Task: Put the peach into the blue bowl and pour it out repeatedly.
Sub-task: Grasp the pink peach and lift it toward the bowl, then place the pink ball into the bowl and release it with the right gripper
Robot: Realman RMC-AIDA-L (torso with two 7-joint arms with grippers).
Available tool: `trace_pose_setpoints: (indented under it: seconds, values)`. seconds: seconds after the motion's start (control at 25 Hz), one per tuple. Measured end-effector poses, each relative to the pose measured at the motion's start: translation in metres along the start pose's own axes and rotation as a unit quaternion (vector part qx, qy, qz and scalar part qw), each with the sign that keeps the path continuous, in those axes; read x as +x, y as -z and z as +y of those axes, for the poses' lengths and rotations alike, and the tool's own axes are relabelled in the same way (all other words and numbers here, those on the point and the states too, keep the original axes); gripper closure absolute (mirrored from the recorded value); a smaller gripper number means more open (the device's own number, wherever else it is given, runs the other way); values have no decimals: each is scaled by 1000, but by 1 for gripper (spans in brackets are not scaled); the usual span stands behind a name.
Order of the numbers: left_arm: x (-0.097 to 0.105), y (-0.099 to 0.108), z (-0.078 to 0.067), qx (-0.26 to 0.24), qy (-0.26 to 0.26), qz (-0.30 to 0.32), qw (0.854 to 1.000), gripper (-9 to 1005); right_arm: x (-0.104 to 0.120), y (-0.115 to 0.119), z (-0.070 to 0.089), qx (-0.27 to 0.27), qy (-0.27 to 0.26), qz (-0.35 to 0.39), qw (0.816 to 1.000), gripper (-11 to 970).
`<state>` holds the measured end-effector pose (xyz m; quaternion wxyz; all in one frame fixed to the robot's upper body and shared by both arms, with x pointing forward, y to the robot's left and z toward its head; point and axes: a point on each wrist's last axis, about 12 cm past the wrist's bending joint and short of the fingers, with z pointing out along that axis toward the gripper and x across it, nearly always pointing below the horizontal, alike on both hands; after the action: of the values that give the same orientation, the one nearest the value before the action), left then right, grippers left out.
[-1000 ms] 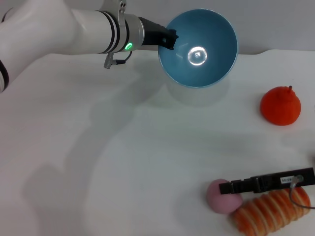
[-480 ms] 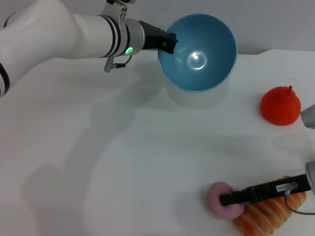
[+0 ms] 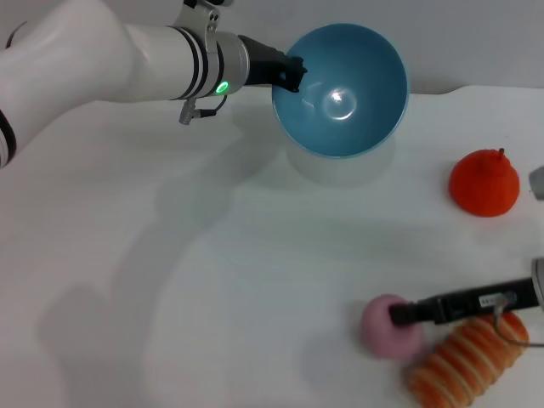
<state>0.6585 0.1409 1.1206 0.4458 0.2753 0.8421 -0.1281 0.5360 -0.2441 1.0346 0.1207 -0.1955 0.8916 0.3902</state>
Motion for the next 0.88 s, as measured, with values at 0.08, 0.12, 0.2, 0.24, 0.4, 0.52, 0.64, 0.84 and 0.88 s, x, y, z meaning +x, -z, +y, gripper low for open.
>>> trace_pose_setpoints:
  seconds: [0.08, 0.12, 0.2, 0.24, 0.4, 0.52, 0.64, 0.84, 0.88]
  values:
    - [0, 0, 0, 1, -2, 2, 1000, 997, -7, 5, 1, -2, 14, -17, 1000, 799]
    - [1, 0, 0, 3, -3, 5, 1000, 997, -11, 9, 3, -6, 23, -26, 999, 811]
    - [3, 0, -2, 13, -6, 21, 1000, 997, -19, 21, 7, -12, 45, -43, 998, 836]
    - [4, 0, -2, 17, -8, 28, 999, 997, -22, 28, 11, -17, 59, -51, 997, 849]
    - [8, 1, -6, 28, -19, 82, 996, 997, -34, 54, 26, -33, 108, -75, 991, 863]
    - [8, 1, -6, 13, -30, 123, 992, 998, -40, 73, 39, -45, 143, -89, 985, 857]
    - [6, 3, -10, 10, -33, 147, 989, 998, -46, 93, 46, -45, 162, -111, 979, 843]
    - [-1, 8, -22, 36, -36, 190, 980, 998, -54, 106, 49, -34, 171, -134, 976, 820]
    - [-2, 8, -24, 39, -38, 197, 979, 998, -55, 105, 49, -34, 171, -134, 975, 815]
